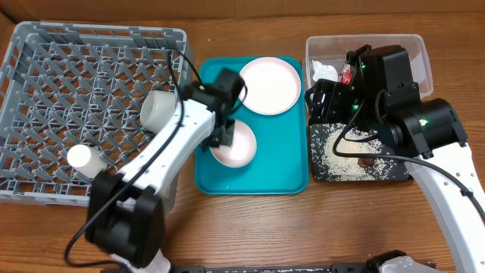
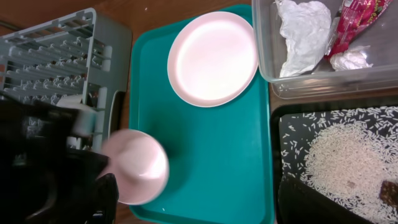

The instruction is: Sort waste into correct bins and load items into the dishwasher

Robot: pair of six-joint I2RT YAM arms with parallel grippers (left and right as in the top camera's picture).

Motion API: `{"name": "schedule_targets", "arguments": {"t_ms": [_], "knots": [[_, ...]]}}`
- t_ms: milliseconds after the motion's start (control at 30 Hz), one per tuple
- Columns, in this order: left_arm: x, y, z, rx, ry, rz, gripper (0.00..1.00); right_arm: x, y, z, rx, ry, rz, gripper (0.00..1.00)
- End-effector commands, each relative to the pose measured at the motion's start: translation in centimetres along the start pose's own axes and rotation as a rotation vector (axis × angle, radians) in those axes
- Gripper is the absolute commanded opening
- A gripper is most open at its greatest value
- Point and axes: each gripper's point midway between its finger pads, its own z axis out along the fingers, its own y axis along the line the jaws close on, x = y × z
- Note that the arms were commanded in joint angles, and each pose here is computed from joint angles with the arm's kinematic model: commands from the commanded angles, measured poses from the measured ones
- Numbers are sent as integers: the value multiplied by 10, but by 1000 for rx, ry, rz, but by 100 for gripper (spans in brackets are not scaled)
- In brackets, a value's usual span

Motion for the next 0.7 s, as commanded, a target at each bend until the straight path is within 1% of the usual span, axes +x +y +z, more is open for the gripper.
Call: {"name": "schedule_targets", "arguments": {"t_ms": [0,67,167,267,300,367,400,467,667], "knots": [[-40,88,-75,-379,-271,-74,4,-2,2,-1,-6,-2,-3,84],[-42,122,-94,-544,-315,-106,4,-2,2,-1,-6,-2,-2,84],[-38,170,-116,-792,-325,-141,4,-2,2,-1,-6,-2,-2,84],[-35,206,-127,-929,-323,-206,4,-2,2,-1,-6,-2,-2,84],[-34,226,-129,-971,-324,-266,4,-2,2,-1,-6,-2,-3,84],[-33,244,-127,-988,-304,-299,4,-2,2,-1,-6,-2,-3,84],[-31,261,-124,-1007,-276,-322,4,-2,2,-1,-6,-2,-3,84],[-28,278,-119,-1021,-257,-367,4,-2,2,-1,-6,-3,-3,84],[-18,313,-90,-1032,-169,-448,4,-3,2,-1,-7,-5,-3,84]]}}
